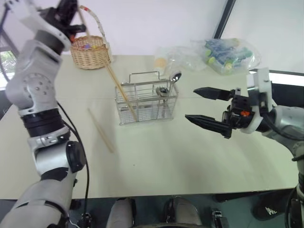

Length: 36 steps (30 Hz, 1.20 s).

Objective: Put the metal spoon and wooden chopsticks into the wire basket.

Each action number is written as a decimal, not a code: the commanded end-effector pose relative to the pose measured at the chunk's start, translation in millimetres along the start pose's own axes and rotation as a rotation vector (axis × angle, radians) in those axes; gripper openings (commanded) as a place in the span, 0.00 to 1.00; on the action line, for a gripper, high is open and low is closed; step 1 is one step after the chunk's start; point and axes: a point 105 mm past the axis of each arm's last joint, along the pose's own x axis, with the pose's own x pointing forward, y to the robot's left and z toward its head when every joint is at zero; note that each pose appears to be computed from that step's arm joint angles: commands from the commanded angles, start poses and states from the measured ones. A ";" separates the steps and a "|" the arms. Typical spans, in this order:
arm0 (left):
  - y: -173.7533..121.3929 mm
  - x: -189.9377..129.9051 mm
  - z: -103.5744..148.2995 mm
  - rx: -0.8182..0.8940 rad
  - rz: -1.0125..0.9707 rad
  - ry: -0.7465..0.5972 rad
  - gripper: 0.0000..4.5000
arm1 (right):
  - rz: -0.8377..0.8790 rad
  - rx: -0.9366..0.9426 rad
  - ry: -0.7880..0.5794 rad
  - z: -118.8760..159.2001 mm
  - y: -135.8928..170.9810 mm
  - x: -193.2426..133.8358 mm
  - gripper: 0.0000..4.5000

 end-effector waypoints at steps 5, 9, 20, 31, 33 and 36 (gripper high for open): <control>-33.6 -1.1 -32.0 -0.060 -0.104 0.064 0.02 | -0.048 -0.038 -0.029 10.3 -0.4 -4.3 1.00; -46.4 -9.6 -57.9 -0.087 -0.134 0.131 0.02 | -0.062 -0.039 -0.032 10.4 0.7 -5.2 1.00; -61.7 -33.4 -97.5 -0.019 -0.176 0.239 0.02 | -0.109 -0.036 -0.042 10.4 -1.6 -5.5 1.00; -61.1 -39.8 -104.1 -0.018 -0.166 0.249 0.27 | -0.139 -0.029 -0.051 12.6 -9.8 -3.4 1.00; -61.5 -40.7 -102.9 -0.021 -0.167 0.245 0.49 | -0.139 -0.027 -0.051 12.7 -10.5 -3.0 1.00; -62.2 -43.1 -102.7 -0.044 -0.170 0.248 0.83 | -0.139 -0.023 -0.050 11.9 -12.4 -2.5 1.00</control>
